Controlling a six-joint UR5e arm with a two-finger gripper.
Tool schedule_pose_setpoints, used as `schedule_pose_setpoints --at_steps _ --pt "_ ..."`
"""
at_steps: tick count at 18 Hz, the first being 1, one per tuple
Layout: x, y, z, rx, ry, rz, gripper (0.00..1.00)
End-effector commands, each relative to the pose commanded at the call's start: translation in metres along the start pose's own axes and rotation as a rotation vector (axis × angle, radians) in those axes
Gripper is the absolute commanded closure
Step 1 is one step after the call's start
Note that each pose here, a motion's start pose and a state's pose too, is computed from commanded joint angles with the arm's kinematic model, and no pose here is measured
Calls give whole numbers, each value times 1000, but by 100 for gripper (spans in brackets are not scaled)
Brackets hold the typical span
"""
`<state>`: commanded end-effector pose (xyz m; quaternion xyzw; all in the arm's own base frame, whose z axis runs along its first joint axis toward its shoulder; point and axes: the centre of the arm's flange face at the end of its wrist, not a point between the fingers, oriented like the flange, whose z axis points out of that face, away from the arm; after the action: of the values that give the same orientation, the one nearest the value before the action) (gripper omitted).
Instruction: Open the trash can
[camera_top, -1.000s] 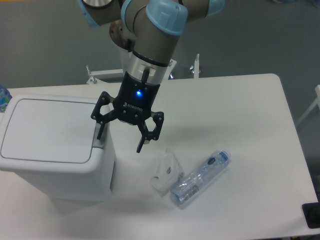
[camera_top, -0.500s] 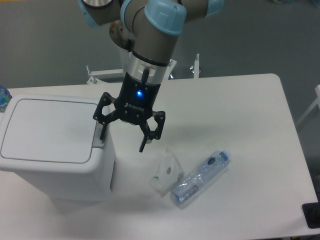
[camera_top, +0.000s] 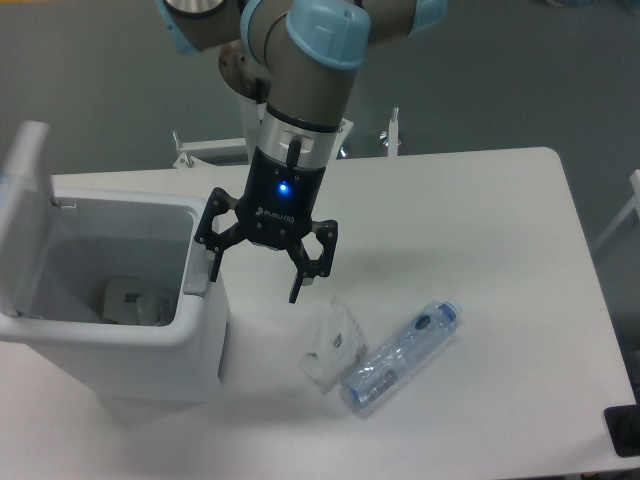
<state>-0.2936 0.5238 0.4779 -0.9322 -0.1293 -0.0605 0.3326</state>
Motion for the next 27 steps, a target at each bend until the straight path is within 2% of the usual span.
schedule_pose_setpoints --at_steps 6,8,10,13,16,17,18,21,24,27 --pt "-11 -24 -11 38 -27 34 0" --pt "-24 -27 -8 40 -38 33 0" --pt "-62 -17 -5 16 -83 34 0" --pt "-103 0 3 -67 -187 62 0" --pt "-136 16 27 -153 -231 79 0" --pt "-162 31 37 -233 -285 123 0" --pt "-173 37 40 -275 -307 174 0" --pt "-195 52 45 -352 -301 297 0" --pt "-206 75 56 -407 -279 332 0" --pt "-209 90 61 -494 -315 349 0"
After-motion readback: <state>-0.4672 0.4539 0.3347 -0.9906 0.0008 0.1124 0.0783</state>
